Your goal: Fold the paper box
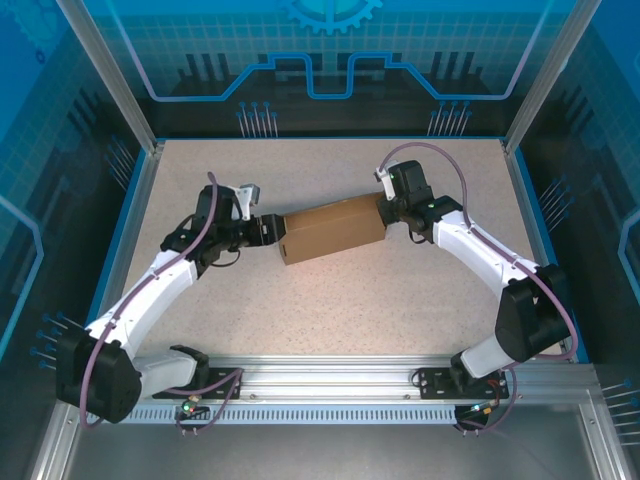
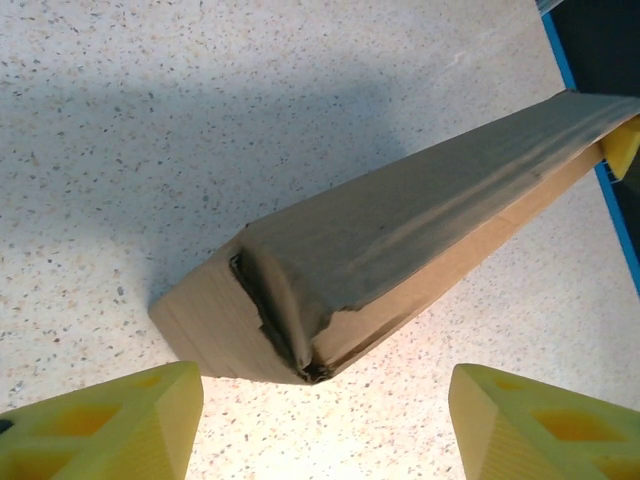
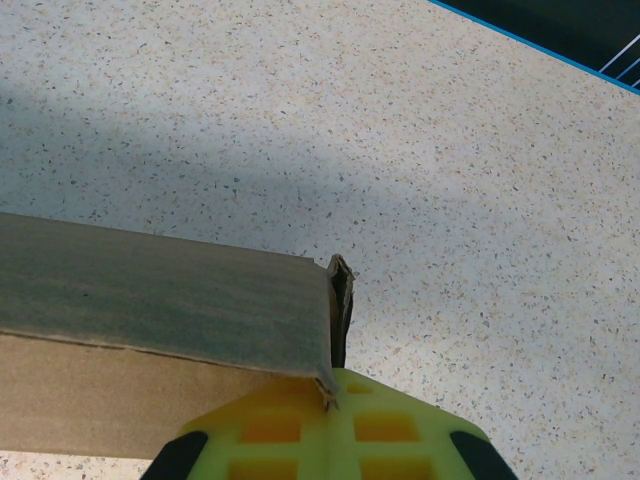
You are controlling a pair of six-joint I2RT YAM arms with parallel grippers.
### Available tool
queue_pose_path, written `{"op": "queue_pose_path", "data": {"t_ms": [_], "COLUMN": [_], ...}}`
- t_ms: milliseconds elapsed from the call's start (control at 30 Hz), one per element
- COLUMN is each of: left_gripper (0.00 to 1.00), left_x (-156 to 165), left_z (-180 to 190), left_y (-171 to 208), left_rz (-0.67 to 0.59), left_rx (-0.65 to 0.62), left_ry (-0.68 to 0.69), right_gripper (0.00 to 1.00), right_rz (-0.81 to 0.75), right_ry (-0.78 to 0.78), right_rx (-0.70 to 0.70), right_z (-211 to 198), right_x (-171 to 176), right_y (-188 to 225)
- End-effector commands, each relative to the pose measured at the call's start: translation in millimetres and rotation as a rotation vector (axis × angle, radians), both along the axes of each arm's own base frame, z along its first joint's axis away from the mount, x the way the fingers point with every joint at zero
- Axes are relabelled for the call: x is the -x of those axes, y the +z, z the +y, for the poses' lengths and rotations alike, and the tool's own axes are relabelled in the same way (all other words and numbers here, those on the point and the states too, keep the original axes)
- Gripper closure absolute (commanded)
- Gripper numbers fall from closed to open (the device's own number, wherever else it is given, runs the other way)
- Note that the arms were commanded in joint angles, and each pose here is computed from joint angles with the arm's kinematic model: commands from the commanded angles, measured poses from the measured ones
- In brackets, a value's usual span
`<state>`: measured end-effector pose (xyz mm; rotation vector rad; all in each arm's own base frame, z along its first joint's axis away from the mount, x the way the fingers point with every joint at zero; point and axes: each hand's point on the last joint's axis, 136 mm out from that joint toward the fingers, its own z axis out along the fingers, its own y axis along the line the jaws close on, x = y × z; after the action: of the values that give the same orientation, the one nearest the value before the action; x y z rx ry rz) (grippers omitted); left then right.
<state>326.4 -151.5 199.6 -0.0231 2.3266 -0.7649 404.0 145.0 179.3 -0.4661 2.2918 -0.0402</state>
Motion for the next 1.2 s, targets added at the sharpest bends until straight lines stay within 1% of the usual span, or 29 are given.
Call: {"op": "queue_pose_path", "data": {"t_ms": [0,200,300,367,633,700,833,933,1067,1167], "left_gripper": [0.3,0.3,0.3,0.31,0.39,0.42,0.46,0.47,0.48,0.48], "left_x": [-13.9,-39.9,-45.5,-45.1,-27.0,-24.3,-20.6,-20.4,-19.4,-18.1], "left_z": [-0.9,5.1,3.0,3.1,2.8,2.9,2.1,2.0,1.5,1.4], "left_y": [28.6,25.9,16.0,5.4,-41.4,-52.5,-64.3,-67.1,-70.8,-73.6], "left_rz": [-0.055,-0.029,-0.005,0.019,0.104,0.123,0.144,0.144,0.145,0.149], "left_rx": [0.073,0.115,0.114,0.109,0.111,0.117,0.121,0.119,0.112,0.111], "left_ry": [0.027,0.101,0.101,0.103,0.101,0.106,0.106,0.107,0.105,0.102], "right_gripper": [0.99,0.99,0.99,0.98,0.96,0.95,0.87,0.74,0.59,0.5], "right_rz": [0.07,0.076,0.074,0.073,0.078,0.072,0.065,0.05,0.058,0.067], "right_ry": [-0.003,-0.001,-0.002,-0.001,0.003,0.005,0.022,0.047,0.093,0.132], "right_rx": [0.032,0.031,0.03,0.028,0.015,0.012,-0.005,-0.033,-0.112,-0.213], "right_z": [-5.4,-4.6,-4.7,-4.3,-2.0,-2.2,-0.4,1.3,4.0,8.0], "right_x": [13.5,13.8,13.8,14.0,15.2,15.2,17.2,22.4,35.5,40.3], "right_y": [-15.9,-17.3,-16.5,-16.1,-17.3,-13.8,-1.7,16.4,40.0,57.5]}}
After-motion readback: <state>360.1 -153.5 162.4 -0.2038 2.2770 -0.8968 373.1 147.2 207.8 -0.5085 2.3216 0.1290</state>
